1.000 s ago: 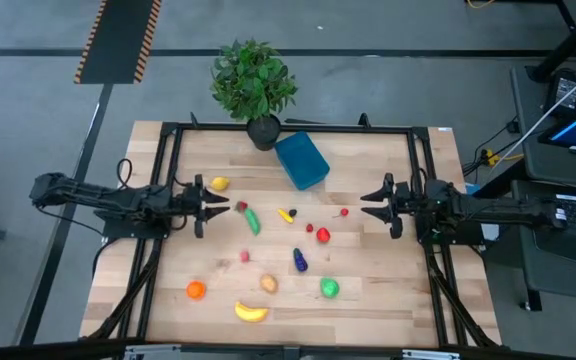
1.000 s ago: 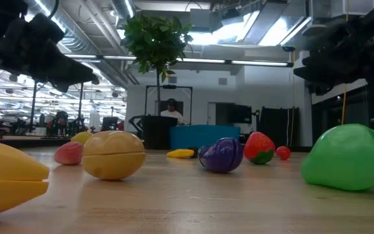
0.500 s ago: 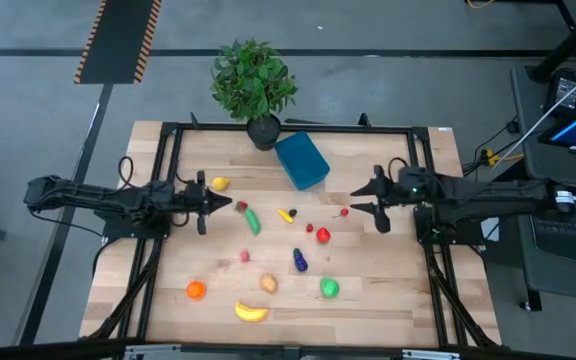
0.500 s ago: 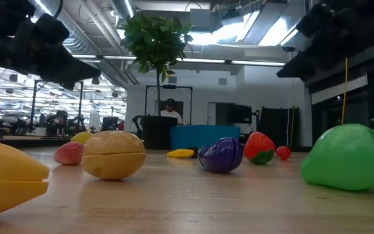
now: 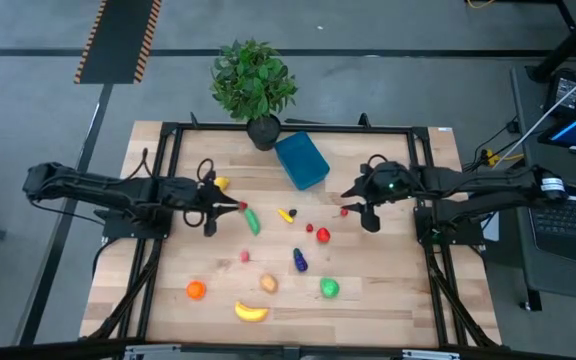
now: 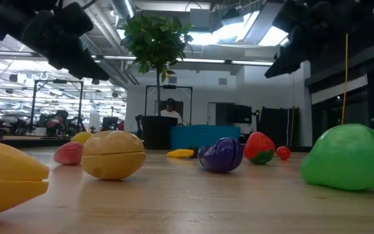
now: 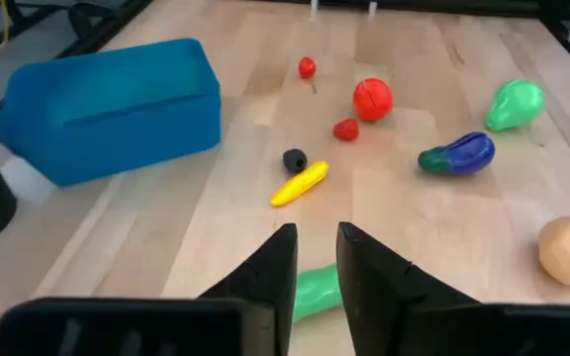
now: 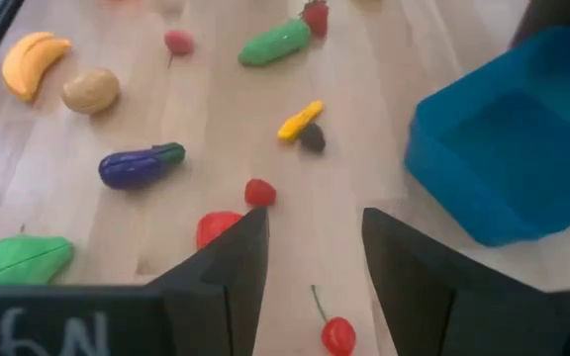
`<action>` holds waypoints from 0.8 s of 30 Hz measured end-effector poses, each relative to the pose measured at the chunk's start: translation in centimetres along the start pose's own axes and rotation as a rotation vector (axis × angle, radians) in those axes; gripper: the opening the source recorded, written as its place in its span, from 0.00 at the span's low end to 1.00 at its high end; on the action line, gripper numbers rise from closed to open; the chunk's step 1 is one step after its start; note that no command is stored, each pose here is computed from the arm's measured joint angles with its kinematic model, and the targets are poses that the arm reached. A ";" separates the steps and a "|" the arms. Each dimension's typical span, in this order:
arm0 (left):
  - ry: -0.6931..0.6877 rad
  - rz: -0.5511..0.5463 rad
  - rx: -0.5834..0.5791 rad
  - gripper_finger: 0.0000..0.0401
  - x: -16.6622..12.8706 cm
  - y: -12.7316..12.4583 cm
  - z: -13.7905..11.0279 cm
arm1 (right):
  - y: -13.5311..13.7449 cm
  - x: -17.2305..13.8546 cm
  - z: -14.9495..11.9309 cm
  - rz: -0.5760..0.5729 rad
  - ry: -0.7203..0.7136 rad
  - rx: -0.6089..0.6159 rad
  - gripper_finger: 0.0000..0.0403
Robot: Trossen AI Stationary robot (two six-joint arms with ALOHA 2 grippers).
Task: Pick and placing Produce into tupperware
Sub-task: Put the cherry into blue bin
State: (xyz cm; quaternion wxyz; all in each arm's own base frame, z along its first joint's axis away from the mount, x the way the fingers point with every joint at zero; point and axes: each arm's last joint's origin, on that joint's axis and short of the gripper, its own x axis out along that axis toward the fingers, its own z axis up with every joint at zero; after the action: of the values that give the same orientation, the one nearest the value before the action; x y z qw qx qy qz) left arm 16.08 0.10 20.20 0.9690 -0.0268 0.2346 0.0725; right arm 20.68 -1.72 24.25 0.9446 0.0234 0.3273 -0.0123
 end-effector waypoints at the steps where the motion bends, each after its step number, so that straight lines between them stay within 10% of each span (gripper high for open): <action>1: 0.007 0.001 0.001 0.19 0.2 0.0 0.2 | 0.0 0.2 0.1 -0.016 0.008 -0.003 0.42; 14: 0.097 0.084 -0.006 0.29 1.8 0.0 -0.4 | 0.0 1.9 -1.6 -0.047 0.241 0.021 0.63; 24: 0.111 0.091 -0.003 0.31 2.1 0.0 -0.6 | -0.1 3.6 -2.5 -0.060 0.342 0.012 0.59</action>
State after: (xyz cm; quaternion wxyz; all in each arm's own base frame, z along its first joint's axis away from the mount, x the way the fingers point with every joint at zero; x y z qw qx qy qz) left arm 17.62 0.31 18.73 0.9502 -0.0214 0.2889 0.1150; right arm 21.90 -1.72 20.04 0.8741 0.0210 0.4837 -0.0385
